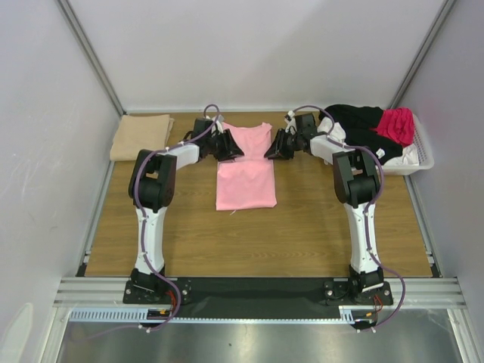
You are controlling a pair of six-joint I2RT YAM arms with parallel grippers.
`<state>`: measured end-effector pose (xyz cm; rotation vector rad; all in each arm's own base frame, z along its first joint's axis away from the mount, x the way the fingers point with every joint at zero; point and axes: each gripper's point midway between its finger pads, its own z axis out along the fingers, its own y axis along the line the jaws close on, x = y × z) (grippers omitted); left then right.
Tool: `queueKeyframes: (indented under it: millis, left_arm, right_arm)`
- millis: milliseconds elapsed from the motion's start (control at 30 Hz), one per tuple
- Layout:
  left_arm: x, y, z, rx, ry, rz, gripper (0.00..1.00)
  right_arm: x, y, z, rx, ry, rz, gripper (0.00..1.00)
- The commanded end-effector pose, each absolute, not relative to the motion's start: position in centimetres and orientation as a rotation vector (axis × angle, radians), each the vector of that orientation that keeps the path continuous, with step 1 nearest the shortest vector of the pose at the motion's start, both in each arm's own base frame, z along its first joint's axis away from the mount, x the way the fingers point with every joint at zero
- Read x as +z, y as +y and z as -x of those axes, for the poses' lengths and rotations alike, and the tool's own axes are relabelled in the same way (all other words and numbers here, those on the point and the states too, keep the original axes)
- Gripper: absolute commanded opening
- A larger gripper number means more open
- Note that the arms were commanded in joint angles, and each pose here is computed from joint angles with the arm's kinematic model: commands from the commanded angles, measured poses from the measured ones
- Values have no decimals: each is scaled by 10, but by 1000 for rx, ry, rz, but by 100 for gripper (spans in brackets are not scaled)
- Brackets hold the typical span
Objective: Fold and stack the t-shirts
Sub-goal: Fold the tshirt
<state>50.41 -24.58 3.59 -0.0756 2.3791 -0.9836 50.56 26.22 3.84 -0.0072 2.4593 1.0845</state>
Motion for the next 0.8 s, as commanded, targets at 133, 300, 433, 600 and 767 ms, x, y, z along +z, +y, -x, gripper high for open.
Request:
queueKeyframes:
  millis: [133, 300, 433, 600, 767]
  left_arm:
    - [107, -240, -536, -860, 2255, -121, 54]
    - [171, -231, -538, -786, 2131, -177, 66]
    - [194, -211, -527, -694, 2143, -148, 71]
    - [176, -198, -472, -719, 2268, -54, 75]
    - [121, -187, -389, -800, 2443, 159, 77]
  right_arm:
    - [85, 262, -523, 1065, 2370, 72, 33]
    - [121, 256, -523, 1043, 2316, 85, 40]
    - [136, 252, -511, 1034, 2325, 83, 47]
    - [140, 243, -471, 1053, 2390, 47, 62]
    - [103, 237, -402, 1133, 2551, -67, 69]
